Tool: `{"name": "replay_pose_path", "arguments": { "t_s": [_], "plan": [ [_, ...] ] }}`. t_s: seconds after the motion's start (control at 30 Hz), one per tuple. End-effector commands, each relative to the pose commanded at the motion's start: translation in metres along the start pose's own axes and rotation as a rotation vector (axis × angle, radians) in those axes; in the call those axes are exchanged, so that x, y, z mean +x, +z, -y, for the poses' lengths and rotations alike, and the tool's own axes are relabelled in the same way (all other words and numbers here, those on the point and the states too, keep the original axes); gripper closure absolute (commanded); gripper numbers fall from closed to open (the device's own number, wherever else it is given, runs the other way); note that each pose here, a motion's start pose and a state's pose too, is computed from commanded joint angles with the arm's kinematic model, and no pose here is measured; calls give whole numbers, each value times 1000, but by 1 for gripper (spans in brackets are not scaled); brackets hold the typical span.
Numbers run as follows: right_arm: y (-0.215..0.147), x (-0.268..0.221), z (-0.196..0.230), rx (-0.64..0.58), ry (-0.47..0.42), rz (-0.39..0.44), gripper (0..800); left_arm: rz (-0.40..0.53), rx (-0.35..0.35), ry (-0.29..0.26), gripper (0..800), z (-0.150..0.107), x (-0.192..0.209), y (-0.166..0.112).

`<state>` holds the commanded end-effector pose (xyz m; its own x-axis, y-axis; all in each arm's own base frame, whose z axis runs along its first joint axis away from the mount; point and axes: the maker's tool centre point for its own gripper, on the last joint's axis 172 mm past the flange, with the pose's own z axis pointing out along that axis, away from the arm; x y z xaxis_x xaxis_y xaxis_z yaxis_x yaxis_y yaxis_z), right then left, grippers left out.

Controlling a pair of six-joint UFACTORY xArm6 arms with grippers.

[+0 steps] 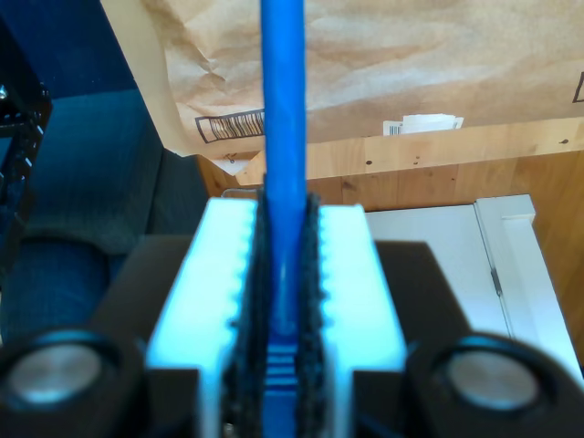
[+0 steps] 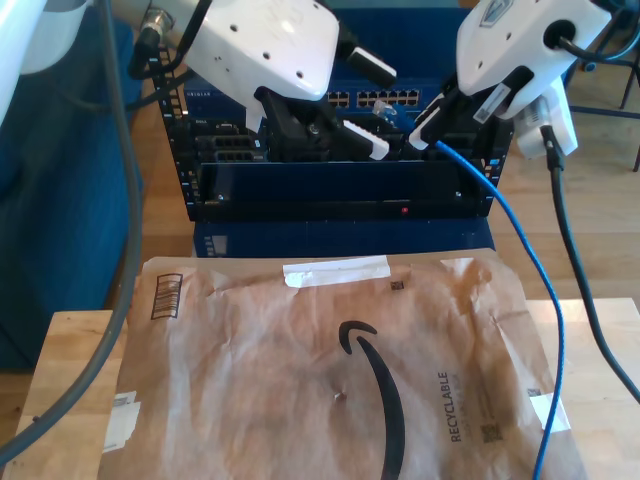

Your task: Grab the cable and plug it in

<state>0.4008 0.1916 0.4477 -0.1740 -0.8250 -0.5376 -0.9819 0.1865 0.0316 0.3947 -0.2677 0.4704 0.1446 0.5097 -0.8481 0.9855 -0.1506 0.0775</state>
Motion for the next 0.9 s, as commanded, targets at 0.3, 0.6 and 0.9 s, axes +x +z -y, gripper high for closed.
{"name": "replay_pose_path", "arguments": {
  "t_s": [0.3,0.6,0.9],
  "plan": [
    [-2,-1,-2,3,-6,1,797,32,-9,-62,18,-3,-8,-2],
    [-6,-3,-4,11,-13,5,797,42,-13,-73,138,-4,-7,-5],
    [-8,-4,-5,15,-17,6,797,43,-26,-98,409,-9,5,-9]
  ]
}}
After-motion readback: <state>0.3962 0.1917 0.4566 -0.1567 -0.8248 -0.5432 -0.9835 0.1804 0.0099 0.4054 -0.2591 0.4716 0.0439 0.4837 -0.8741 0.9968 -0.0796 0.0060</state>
